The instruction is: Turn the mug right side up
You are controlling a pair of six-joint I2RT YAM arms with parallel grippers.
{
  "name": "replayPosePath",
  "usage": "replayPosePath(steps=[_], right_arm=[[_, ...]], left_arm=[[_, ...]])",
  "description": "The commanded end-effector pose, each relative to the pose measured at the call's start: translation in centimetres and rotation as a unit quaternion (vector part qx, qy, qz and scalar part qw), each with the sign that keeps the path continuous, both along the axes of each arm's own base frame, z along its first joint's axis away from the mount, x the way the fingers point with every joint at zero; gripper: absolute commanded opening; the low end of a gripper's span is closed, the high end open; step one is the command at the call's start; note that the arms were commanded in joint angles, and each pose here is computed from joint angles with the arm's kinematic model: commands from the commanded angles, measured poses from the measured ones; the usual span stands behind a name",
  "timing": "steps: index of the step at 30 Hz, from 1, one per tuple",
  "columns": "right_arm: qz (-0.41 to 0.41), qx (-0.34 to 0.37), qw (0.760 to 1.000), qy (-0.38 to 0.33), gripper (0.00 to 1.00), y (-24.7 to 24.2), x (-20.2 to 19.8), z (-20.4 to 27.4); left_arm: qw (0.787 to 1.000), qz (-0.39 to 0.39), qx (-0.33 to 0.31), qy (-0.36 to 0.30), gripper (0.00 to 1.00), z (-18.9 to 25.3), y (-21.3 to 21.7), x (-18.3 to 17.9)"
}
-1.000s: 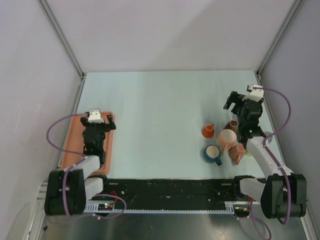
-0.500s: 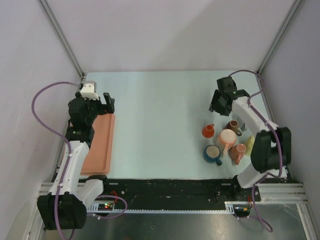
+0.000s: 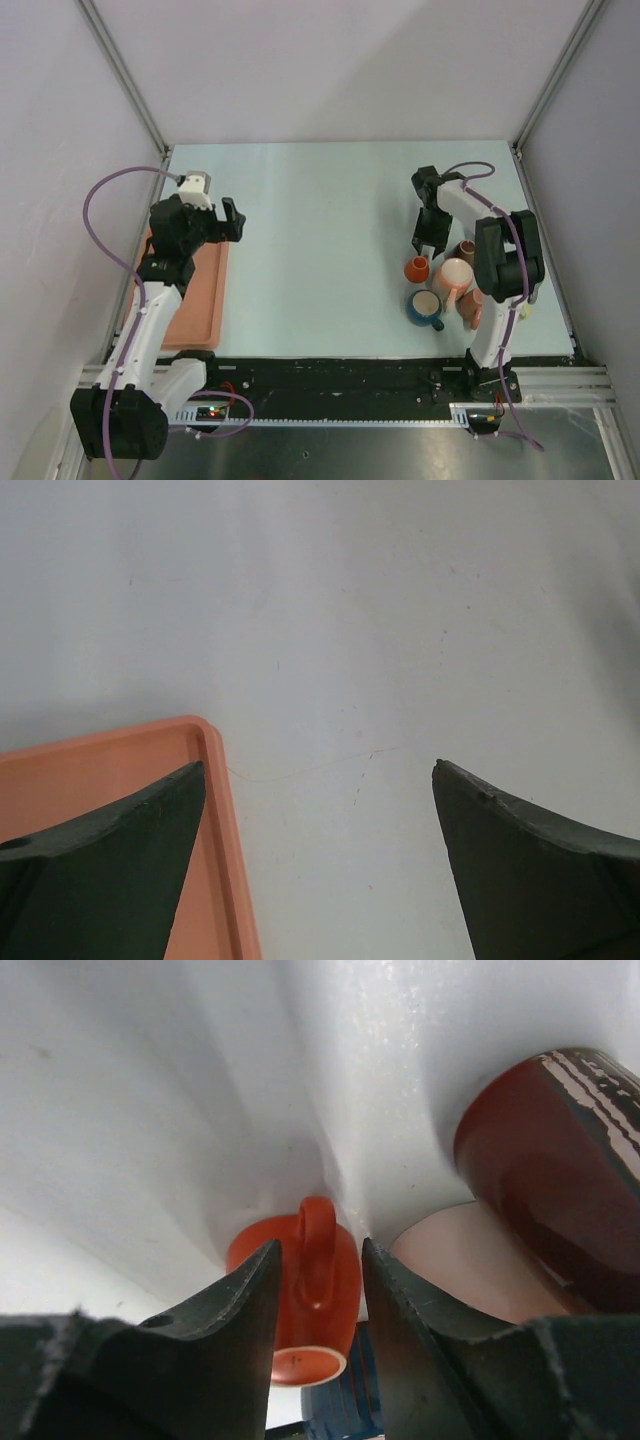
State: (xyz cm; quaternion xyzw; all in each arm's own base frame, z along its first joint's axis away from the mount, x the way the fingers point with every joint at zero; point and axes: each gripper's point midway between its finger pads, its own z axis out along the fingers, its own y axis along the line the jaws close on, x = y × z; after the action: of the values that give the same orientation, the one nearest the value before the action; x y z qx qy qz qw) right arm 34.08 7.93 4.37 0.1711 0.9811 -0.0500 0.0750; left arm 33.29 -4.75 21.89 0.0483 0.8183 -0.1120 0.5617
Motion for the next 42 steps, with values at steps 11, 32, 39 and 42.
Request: replayPosePath(steps=[11, 32, 39, 42], right_arm=[[-0.001, 0.026, 0.999, 0.036, 0.39, 1.0, 0.0, -1.2], [0.029, 0.04, 0.994, 0.095, 0.2, 1.7, -2.1, -3.4], [0.047, 0.067, 0.994, 0.066, 0.0, 2.7, -1.1, -2.2], [0.077, 0.109, 0.991, -0.002, 0.0, 4.5, 0.8, 0.3]], left_arm=[[1.0, -0.03, 0.006, -0.001, 0.98, -0.2, -1.0, -0.3], [0.999, -0.04, 0.004, -0.003, 0.98, 0.0, -1.3, -0.3], [0.999, -0.043, 0.002, -0.009, 0.98, 0.6, -1.4, -0.2], [0.999, -0.049, 0.0, -0.011, 0.98, 0.8, -1.6, -0.2]])
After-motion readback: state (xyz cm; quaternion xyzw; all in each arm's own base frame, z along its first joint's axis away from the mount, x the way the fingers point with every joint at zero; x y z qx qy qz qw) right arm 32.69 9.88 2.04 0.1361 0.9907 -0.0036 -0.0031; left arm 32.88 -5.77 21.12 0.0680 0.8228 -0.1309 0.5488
